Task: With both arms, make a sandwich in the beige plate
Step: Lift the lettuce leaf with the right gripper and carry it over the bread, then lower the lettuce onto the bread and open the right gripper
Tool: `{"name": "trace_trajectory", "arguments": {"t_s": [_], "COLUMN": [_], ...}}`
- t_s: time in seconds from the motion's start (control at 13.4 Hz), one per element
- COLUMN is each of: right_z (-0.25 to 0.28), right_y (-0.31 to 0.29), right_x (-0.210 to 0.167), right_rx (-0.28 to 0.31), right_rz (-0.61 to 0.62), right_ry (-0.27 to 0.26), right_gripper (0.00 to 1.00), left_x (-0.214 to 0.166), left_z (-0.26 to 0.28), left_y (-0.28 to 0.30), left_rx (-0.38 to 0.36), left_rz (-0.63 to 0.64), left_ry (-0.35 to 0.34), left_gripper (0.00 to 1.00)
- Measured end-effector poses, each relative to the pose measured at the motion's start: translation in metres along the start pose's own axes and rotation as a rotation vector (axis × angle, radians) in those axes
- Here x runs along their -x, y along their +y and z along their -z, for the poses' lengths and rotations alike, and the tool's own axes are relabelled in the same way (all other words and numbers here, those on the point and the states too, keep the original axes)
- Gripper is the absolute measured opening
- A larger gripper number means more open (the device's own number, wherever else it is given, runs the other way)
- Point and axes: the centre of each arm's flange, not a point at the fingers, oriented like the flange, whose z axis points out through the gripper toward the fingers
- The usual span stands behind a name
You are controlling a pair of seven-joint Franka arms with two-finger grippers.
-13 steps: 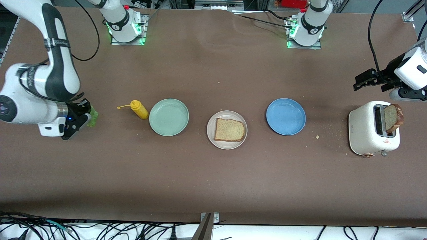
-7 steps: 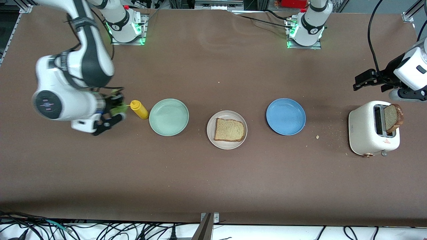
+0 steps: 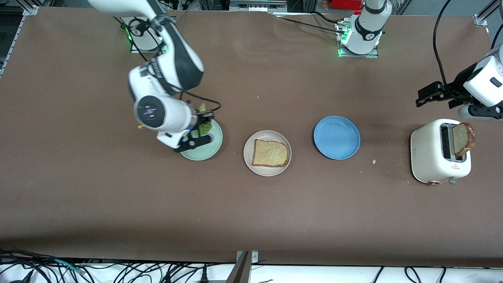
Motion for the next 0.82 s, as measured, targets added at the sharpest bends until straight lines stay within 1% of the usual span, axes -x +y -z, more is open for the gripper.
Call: {"name": "trace_trajectory", "arguments": {"t_s": [0.15, 0.37, 0.6, 0.67, 0.75, 0.82], "right_z": [-0.025, -0.057, -0.097, -0.111, -0.123, -0.134], "right_y": [-0.052, -0.105, -0.136, -0.143, -0.149, -0.154], "right_x": [-0.005, -0.016, -0.026, -0.029, -0.030, -0.030], "right_rx": [-0.003, -0.028, -0.041, -0.045, -0.042, -0.032], "right_rz": [-0.023, -0.019, 0.024, 0.039, 0.057, 0.074], "right_ry": [0.085, 0.201, 0.286, 0.326, 0.359, 0.377], "right_gripper": [0.11, 0.11, 0.11, 0.11, 0.11, 0.10], "left_x": [0.000, 0.000, 0.000, 0.000, 0.000, 0.000], "left_z": [0.000, 0.000, 0.000, 0.000, 0.000, 0.000], "left_y": [0.000, 0.000, 0.000, 0.000, 0.000, 0.000], "left_rx": [0.000, 0.000, 0.000, 0.000, 0.000, 0.000], "left_rz": [0.000, 0.000, 0.000, -0.001, -0.001, 0.000], "left_ry": [0.000, 0.000, 0.000, 0.000, 0.000, 0.000], "left_gripper": [1.00, 1.00, 1.00, 1.00, 1.00, 1.00]}}
